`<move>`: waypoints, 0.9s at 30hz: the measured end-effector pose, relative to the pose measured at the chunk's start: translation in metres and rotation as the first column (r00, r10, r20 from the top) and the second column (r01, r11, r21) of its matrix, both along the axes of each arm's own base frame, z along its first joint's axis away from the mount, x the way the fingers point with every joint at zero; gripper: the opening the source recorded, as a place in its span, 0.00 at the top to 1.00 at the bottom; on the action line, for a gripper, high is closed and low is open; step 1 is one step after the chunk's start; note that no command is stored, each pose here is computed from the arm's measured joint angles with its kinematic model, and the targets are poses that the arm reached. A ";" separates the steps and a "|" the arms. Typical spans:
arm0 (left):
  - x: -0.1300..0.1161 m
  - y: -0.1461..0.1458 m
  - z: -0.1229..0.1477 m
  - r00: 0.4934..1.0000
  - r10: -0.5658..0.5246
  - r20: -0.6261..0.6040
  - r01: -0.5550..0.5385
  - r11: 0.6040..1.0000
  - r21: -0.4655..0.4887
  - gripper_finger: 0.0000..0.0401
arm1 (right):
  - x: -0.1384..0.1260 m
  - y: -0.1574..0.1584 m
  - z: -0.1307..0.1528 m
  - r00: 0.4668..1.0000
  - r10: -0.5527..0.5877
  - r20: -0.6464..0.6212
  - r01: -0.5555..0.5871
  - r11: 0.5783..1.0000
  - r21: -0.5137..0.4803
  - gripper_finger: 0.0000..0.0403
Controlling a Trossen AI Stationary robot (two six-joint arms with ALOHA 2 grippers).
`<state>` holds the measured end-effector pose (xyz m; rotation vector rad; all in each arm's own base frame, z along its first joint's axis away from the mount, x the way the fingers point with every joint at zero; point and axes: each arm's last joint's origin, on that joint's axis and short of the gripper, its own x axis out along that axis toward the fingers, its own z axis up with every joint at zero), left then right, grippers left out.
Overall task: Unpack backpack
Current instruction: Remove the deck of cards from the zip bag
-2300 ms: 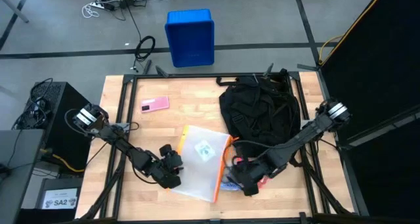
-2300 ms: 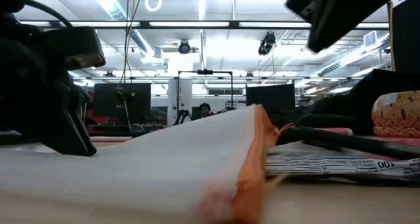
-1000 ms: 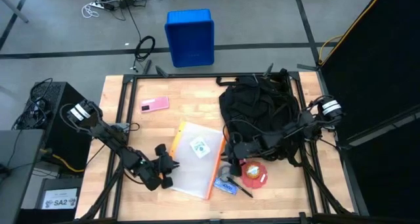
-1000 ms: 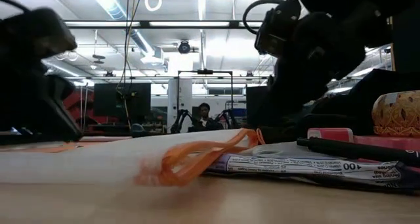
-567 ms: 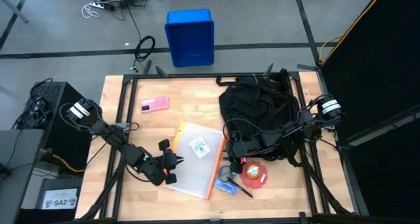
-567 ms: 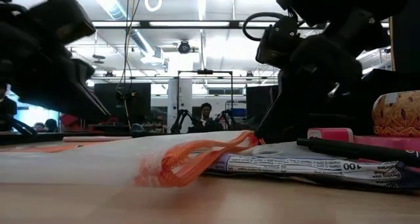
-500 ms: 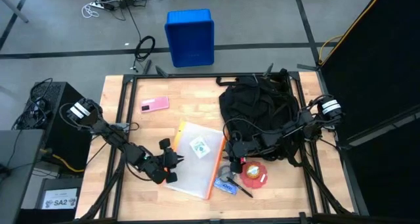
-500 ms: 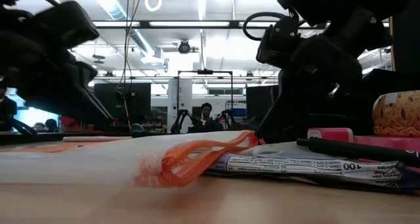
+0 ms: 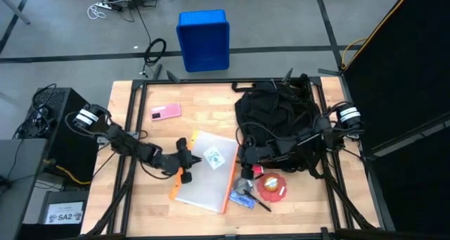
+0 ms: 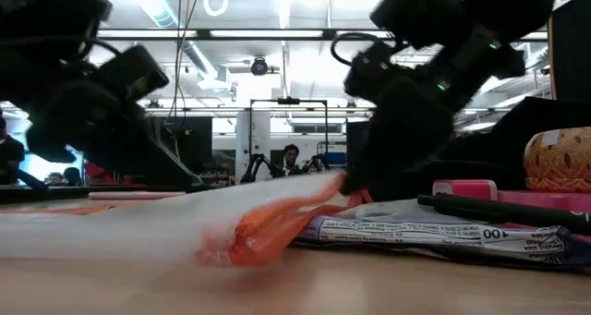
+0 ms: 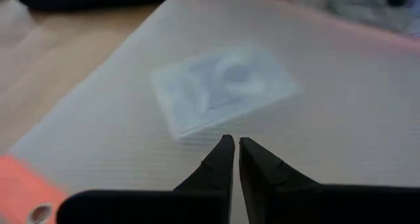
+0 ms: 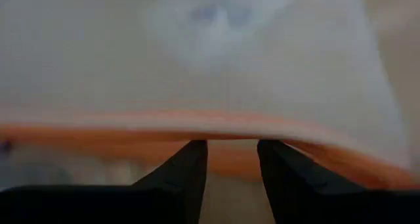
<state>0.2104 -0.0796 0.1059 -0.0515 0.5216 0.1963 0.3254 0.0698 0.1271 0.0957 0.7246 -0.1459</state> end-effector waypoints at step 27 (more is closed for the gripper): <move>0.014 0.023 0.001 0.999 -0.029 -0.036 0.023 0.989 -0.147 1.00 | 0.100 -0.012 -0.013 0.997 0.066 0.048 -0.062 0.995 -0.078 0.19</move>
